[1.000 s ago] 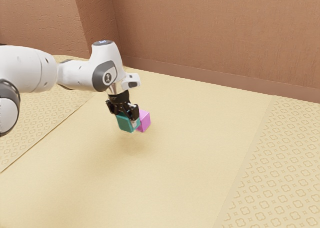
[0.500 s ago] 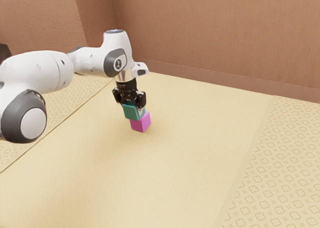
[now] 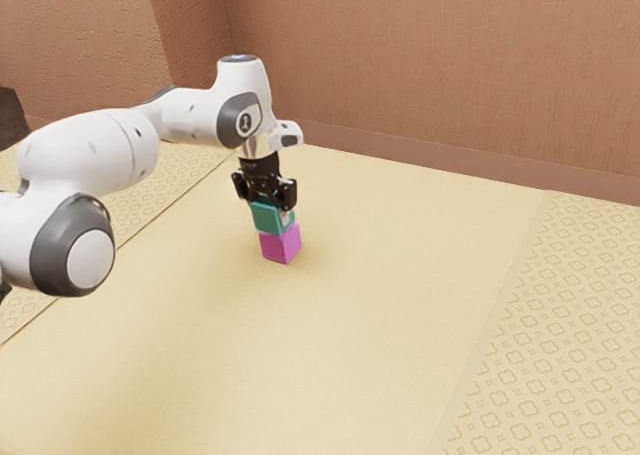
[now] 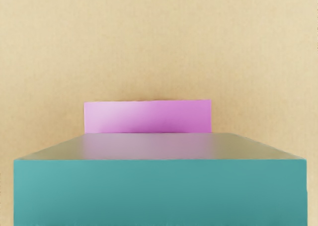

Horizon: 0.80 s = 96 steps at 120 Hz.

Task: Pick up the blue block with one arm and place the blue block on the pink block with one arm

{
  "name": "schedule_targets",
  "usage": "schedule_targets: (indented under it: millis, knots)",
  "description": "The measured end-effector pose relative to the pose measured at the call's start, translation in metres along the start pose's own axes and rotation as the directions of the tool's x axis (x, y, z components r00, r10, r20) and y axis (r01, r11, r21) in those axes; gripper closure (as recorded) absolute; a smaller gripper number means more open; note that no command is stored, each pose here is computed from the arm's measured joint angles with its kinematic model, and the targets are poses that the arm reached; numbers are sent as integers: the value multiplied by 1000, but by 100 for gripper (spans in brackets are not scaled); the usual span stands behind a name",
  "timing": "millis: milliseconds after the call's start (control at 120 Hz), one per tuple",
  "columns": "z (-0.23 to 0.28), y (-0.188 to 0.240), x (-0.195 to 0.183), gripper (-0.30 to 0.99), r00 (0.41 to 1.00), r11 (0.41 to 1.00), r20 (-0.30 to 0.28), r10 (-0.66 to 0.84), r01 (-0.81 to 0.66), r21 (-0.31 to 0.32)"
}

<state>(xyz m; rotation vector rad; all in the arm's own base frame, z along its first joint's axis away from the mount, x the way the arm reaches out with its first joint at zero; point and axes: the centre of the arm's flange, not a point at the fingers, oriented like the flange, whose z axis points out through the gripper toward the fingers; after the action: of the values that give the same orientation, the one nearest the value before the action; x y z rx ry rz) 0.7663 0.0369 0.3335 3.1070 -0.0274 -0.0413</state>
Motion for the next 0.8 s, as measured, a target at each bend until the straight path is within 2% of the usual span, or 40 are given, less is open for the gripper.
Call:
schedule_targets:
  millis: [600, 800]
  knots:
    - [2, -1, 9, 28, 999, 999, 12, 43, -43, -3]
    - [2, -1, 8, 12, 998, 999, 18, 52, -52, -6]
